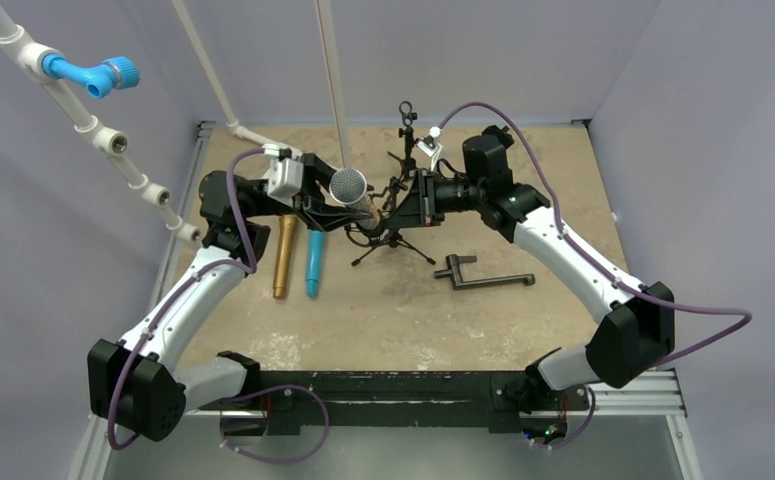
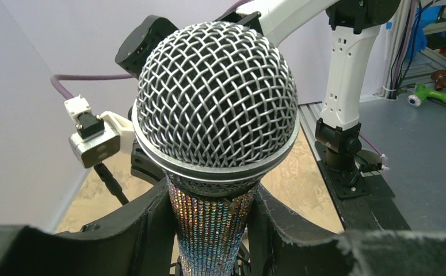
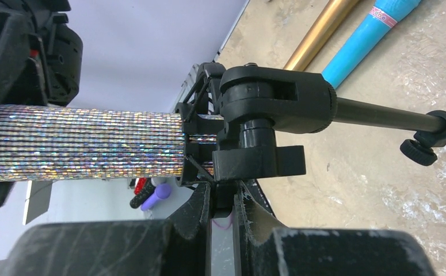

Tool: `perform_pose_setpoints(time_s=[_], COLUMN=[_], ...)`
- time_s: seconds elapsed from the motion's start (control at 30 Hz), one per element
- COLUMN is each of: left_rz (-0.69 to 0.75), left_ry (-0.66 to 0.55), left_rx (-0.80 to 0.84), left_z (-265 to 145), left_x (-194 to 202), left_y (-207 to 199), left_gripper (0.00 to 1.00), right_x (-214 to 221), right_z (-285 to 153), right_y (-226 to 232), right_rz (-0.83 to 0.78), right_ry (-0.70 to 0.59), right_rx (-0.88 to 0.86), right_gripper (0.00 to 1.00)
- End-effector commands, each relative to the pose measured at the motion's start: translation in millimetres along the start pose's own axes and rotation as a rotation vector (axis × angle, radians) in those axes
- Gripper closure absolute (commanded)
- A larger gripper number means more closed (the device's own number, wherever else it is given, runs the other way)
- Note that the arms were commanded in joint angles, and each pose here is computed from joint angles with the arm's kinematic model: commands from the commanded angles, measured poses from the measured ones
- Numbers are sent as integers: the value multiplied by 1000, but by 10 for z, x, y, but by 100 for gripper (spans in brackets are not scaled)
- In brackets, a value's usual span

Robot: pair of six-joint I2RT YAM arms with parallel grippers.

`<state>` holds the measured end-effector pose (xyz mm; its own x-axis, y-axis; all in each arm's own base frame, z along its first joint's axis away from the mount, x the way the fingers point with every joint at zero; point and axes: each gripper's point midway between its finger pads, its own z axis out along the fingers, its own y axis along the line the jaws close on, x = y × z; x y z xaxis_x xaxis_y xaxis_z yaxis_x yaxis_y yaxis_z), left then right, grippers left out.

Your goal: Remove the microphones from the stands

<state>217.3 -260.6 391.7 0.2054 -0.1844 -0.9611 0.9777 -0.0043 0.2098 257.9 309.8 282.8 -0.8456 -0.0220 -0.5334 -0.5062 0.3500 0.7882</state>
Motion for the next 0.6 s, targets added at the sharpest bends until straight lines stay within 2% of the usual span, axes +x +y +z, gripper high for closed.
perform_pose_setpoints(time_s=[0.0,0.3,0.4,0.47,0.57], left_rz=[47,-4,-71,-107,-95], left_ry=[-36,-5,60,161,234], left_rx=[109,26,-93,-227,-351], left_z=[58,-55,-129,-233,-408], left_x=[-470,-847,-871,-764,-671], left_y=[-261,-99,69,193,304], left_gripper=[100,100,100,100,100], right_x=[-434,-456,-455,-456,-449], right_z=[-148,-200,-204,-208,-213], right_y=[-91,-30,-6,3,11], right_rz=[-124,-159,-171,-176,-181], right_ry=[-177,-187,-187,-188,-188], right_rx=[91,83,75,71,67], right_gripper=[100,100,100,100,100])
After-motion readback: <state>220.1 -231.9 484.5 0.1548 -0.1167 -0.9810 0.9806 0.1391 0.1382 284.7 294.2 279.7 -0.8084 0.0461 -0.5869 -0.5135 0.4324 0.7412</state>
